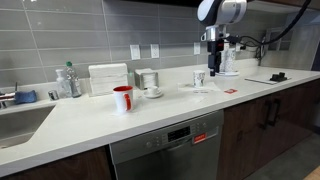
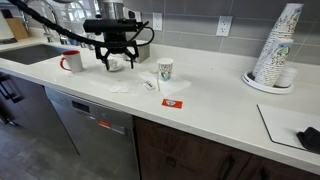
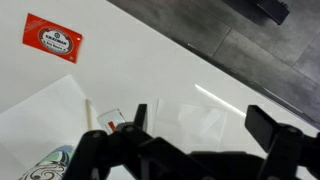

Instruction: Put the stirrer from the napkin in the coffee cup.

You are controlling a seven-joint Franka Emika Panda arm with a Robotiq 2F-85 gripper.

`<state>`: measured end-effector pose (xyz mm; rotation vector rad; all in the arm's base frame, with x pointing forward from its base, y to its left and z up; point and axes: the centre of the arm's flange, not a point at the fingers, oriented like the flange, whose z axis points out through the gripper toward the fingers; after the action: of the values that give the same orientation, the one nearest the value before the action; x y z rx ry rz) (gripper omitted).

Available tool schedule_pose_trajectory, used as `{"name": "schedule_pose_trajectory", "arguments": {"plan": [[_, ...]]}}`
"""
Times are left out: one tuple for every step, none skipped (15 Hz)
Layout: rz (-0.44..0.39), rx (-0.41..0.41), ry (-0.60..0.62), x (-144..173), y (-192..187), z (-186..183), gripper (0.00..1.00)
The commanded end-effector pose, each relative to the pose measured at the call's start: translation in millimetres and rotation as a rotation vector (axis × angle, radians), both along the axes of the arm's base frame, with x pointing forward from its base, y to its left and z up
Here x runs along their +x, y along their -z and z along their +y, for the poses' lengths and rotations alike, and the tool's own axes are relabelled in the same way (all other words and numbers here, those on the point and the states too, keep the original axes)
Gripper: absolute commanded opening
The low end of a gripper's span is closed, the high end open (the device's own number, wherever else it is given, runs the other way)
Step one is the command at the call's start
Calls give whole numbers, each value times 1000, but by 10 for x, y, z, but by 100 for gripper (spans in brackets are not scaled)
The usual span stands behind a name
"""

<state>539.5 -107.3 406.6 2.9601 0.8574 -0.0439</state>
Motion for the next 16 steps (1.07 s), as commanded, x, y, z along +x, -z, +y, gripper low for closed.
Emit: {"name": "schedule_pose_trajectory", "arguments": {"plan": [[-6,-19,-47,187,236,-137,100],[-4,-18,-50,216,296,-153,100],[-9,-8,-45,245,336,-173,100],[-8,19,-29,270,352,-182,100],[-1,-4,-21,149,284,-103,100],[1,0,-17,174,314,-119,100],[2,1,-15,191,331,-131,100],[2,1,-15,204,334,-138,100],[1,1,-15,212,330,-139,100],[-1,1,-15,216,324,-138,100],[-2,1,-15,219,319,-137,100],[-3,1,-15,221,316,-136,100],[-3,1,-15,222,315,-136,100],[-3,1,-15,222,314,-136,100],[-3,0,-15,222,314,-136,100],[-3,0,-15,223,313,-136,100]]}}
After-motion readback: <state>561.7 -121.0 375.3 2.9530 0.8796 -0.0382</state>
